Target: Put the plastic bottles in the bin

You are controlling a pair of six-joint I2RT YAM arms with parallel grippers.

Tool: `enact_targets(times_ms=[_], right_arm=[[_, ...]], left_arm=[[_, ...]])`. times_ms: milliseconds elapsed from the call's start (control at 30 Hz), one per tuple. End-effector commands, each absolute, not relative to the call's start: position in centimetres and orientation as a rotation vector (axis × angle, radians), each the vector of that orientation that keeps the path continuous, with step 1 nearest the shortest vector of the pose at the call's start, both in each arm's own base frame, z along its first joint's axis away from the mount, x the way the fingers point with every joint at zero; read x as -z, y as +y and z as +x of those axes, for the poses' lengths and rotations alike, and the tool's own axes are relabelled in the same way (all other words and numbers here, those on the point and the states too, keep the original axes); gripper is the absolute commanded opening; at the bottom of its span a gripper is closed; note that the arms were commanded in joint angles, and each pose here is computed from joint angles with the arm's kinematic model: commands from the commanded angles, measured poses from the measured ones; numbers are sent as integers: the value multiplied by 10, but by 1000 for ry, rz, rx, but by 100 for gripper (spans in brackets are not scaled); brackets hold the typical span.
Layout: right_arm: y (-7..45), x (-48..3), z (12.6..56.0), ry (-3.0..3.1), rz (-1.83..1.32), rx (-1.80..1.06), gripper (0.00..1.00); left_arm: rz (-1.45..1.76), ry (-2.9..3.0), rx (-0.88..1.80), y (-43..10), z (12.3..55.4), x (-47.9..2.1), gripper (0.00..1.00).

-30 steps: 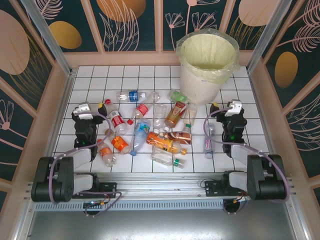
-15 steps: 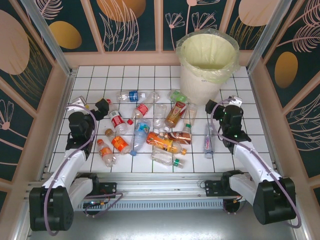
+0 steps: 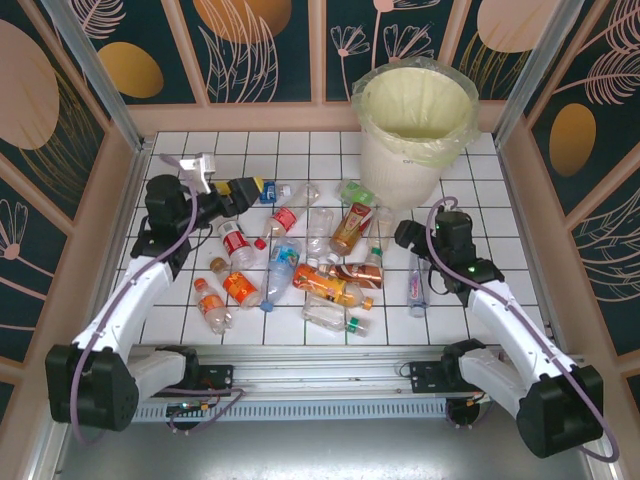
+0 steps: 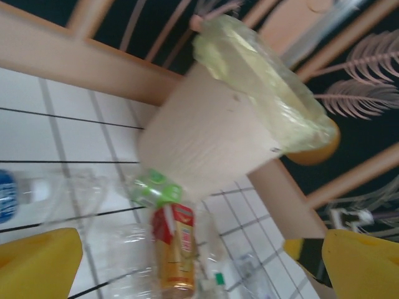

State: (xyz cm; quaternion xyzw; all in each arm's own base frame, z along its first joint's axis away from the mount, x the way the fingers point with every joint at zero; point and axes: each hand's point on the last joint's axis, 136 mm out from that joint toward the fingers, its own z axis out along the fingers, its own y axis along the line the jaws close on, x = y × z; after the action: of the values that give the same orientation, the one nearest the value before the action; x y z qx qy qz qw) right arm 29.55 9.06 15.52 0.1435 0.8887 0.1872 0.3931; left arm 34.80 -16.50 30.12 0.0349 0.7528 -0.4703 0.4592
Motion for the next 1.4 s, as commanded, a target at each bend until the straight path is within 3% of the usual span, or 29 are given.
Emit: enact_targets(times_ms=[0,300,667,1367], right_arm=[[110,-160,293,2305,338,-531,86],[144,-135,312,2389,298,-455,81],[154,-100,344,2484,302,-264,78],[157,-62,367,2553,281,-130,74]], left_arm=[[314,1761,1331,-194,331,-339,98],[554,1653,1369,-235,338,-385,98],[647,1645,1360,-247,312,-366,99],[634,1655,1303,-242,309,-364,99]])
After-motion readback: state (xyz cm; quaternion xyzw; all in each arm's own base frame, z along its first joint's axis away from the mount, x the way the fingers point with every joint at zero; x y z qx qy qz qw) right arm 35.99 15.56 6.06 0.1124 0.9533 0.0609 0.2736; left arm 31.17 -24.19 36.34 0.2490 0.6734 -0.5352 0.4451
